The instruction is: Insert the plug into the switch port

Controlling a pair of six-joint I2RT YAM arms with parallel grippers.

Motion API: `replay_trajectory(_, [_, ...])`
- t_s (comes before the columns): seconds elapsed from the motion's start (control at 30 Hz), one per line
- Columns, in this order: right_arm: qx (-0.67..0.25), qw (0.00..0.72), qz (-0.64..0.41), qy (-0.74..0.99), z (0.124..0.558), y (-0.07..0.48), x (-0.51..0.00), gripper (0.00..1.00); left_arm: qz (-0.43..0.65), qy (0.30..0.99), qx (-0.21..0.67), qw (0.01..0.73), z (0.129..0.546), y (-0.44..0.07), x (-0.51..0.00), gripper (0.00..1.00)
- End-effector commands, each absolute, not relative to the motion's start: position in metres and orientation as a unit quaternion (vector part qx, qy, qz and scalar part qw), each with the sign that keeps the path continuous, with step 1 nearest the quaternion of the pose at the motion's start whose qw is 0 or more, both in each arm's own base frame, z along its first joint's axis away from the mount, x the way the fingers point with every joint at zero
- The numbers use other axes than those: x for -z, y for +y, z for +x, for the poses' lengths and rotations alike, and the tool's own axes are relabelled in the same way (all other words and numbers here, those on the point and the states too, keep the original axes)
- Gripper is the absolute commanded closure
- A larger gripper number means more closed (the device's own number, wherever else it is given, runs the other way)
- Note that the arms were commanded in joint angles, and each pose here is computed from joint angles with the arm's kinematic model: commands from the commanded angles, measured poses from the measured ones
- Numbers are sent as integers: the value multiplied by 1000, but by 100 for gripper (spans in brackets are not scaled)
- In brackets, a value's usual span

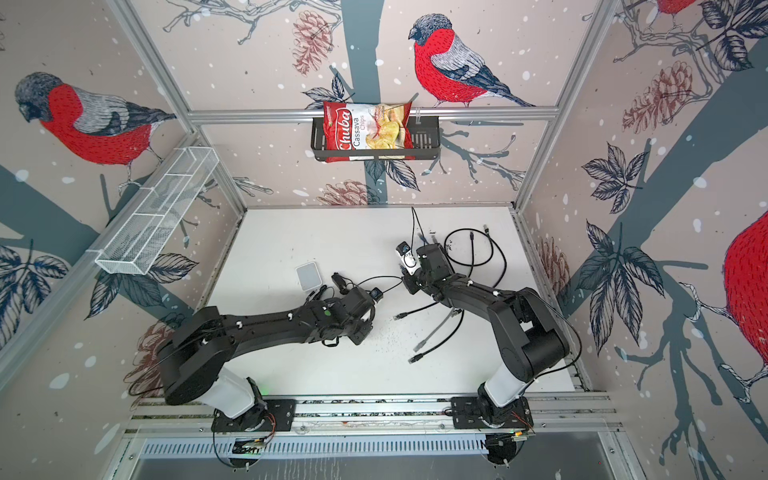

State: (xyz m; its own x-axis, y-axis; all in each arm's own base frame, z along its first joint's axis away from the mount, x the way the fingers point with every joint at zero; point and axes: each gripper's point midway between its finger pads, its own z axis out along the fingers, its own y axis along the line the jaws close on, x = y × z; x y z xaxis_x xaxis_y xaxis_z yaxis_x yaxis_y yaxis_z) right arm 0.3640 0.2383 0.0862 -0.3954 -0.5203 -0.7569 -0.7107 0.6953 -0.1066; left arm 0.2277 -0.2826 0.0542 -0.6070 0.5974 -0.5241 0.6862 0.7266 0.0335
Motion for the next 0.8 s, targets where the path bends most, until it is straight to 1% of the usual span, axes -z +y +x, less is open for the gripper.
replay_trajectory(0.0, [-119,407,-385,820,357,244,-87,97,307,880,136,335,243,-297,-88,65])
replay_trajectory(0.07, [-127,406,-384,819,352,245,-88,97,274,875,150,369,249,-295,-104,63])
replay_trajectory(0.13, [-137,403,-386,818,346,246,-89,96,246,873,146,395,256,-289,-115,61])
replay_trajectory(0.2, [-145,399,-394,815,338,252,-90,96,215,879,132,405,262,-277,-119,53])
replay_trajectory(0.3, [-150,391,-407,812,323,265,-90,96,174,891,122,402,267,-259,-118,49])
replay_trajectory(0.5, [-170,374,-420,809,294,289,-82,96,97,907,148,381,276,-230,-106,47])
replay_trajectory(0.77, [-167,338,-461,804,267,301,-56,96,57,911,209,351,276,-229,-85,43])
